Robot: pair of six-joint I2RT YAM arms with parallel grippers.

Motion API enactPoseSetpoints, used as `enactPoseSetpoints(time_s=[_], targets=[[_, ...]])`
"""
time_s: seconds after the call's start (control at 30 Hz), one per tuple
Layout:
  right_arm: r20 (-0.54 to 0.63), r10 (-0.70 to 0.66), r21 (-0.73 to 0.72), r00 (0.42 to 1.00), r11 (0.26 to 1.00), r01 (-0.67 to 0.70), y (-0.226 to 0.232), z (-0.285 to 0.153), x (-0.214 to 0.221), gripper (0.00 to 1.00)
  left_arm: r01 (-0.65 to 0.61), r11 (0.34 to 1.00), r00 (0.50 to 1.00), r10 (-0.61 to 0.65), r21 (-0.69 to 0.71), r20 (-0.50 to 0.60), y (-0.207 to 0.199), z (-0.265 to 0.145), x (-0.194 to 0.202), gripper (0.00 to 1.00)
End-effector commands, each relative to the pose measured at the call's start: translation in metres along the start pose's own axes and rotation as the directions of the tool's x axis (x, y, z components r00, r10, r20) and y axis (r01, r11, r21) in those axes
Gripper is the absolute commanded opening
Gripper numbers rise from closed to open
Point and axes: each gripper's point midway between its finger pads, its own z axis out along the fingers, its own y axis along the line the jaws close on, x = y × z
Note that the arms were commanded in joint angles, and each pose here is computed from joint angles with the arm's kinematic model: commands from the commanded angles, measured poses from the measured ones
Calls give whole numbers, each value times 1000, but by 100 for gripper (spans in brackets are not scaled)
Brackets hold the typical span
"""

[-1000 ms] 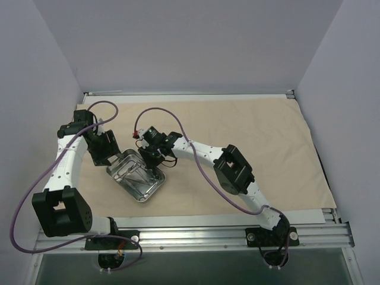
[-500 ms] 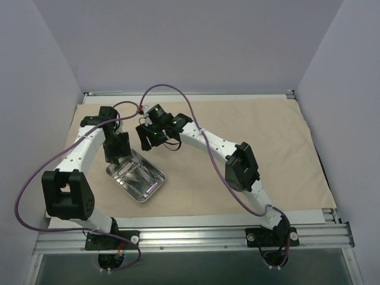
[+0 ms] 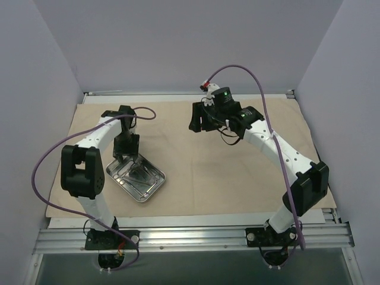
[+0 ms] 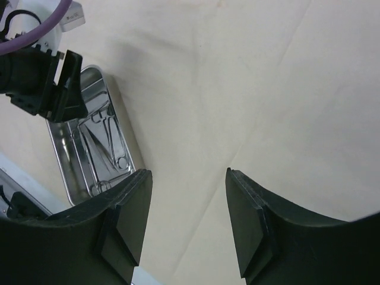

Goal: Open and lay out the surgical kit
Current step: Pick up the medical item from the container.

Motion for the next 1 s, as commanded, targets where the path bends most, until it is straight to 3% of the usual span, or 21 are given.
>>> enactPoseSetpoints(time_s=[0.0, 0.23, 0.4, 0.83, 0.97], targets=[[22, 30, -10, 999, 1000, -30, -2, -7, 5, 52, -94, 995, 992, 91, 25, 86, -10, -4, -25, 61], [62, 53, 31, 997, 998, -55, -24, -20, 0, 52, -135, 990, 990, 133, 38, 57, -15, 17, -24, 61], [81, 67, 48, 994, 996, -71, -39, -27, -4, 52, -143, 990, 989, 143, -9, 32, -8, 34, -24, 42], [83, 88, 61, 993, 994, -93, -54, -34, 0, 52, -152, 988, 988, 151, -38, -16, -8, 59, -19, 41], [80, 78, 66, 994, 994, -83, -58, -34, -1, 52, -139, 989, 990, 137, -52, -41, -7, 67, -14, 35]])
